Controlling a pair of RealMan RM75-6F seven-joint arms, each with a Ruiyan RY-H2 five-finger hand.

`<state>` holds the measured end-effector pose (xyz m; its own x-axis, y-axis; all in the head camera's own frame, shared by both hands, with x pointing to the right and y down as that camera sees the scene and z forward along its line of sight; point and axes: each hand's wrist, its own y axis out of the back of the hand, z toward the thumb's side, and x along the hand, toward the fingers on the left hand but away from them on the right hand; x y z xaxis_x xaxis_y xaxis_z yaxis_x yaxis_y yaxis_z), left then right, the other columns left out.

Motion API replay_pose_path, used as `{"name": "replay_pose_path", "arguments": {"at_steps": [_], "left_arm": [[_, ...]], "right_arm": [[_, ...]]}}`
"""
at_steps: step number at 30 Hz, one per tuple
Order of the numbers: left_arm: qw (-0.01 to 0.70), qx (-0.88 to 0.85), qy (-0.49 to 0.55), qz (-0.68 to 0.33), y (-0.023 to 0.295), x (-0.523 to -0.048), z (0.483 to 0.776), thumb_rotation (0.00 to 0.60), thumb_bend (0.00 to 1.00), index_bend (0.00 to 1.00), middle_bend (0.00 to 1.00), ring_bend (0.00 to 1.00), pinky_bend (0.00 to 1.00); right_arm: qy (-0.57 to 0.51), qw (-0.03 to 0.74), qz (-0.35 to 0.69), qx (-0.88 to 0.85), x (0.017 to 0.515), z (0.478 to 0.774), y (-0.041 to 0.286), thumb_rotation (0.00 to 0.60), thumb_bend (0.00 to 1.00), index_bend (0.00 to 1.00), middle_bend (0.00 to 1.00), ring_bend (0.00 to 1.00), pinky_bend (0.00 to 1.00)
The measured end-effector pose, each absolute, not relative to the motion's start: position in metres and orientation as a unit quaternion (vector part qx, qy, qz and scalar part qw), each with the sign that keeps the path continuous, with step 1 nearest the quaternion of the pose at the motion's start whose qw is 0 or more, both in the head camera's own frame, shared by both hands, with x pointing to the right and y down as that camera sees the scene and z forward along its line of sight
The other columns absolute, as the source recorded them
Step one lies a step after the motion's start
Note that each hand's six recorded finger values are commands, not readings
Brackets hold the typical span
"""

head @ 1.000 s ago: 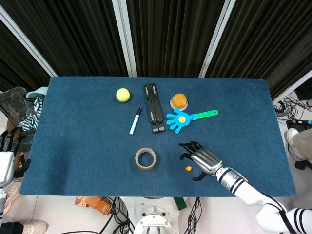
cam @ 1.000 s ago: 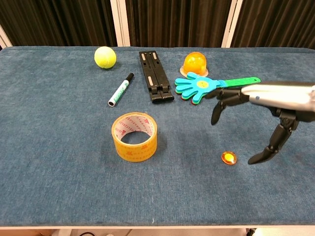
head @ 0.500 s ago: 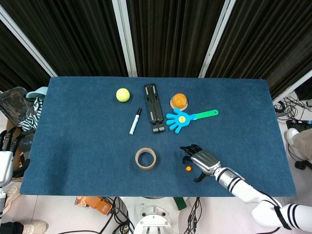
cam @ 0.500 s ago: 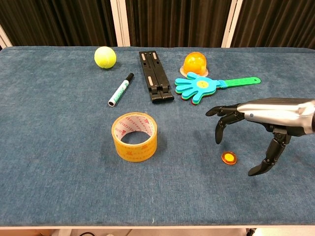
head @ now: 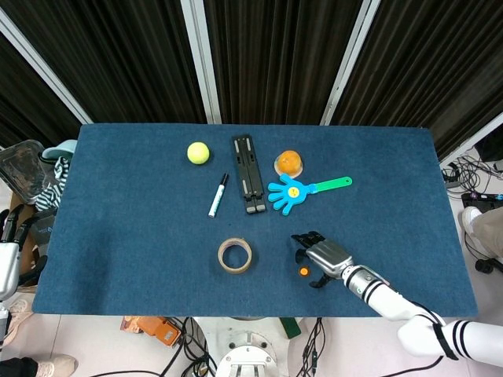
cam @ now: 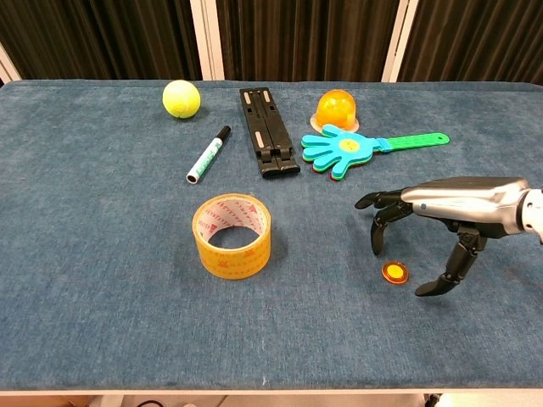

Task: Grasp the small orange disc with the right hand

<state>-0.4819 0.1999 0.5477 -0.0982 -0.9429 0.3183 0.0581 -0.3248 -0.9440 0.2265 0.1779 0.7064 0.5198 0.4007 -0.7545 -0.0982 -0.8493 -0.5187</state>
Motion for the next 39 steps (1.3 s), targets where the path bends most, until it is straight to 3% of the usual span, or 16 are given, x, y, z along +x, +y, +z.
{"name": "replay_pose_path", "arguments": {"at_steps": [31, 39], "left_arm": [[0.403, -0.538, 0.413, -0.614, 0.2004, -0.4818, 0.5483, 0.6, 0.23, 0.19, 0.03, 0.02, 0.18], [0.404, -0.539, 0.411, -0.613, 0.2008, -0.4806, 0.5485, 0.6, 0.23, 0.19, 0.03, 0.02, 0.18]], "right_arm": [[-0.069, 0.273, 0.486, -0.827, 0.2159, 0.7164, 0.1775, 0.6, 0.38, 0.55, 0.04, 0.11, 0.07], [-0.075, 0.281, 0.488, -0.823, 0.2156, 0.7142, 0.1726, 0.6, 0.47, 0.61, 0.04, 0.11, 0.07]]}}
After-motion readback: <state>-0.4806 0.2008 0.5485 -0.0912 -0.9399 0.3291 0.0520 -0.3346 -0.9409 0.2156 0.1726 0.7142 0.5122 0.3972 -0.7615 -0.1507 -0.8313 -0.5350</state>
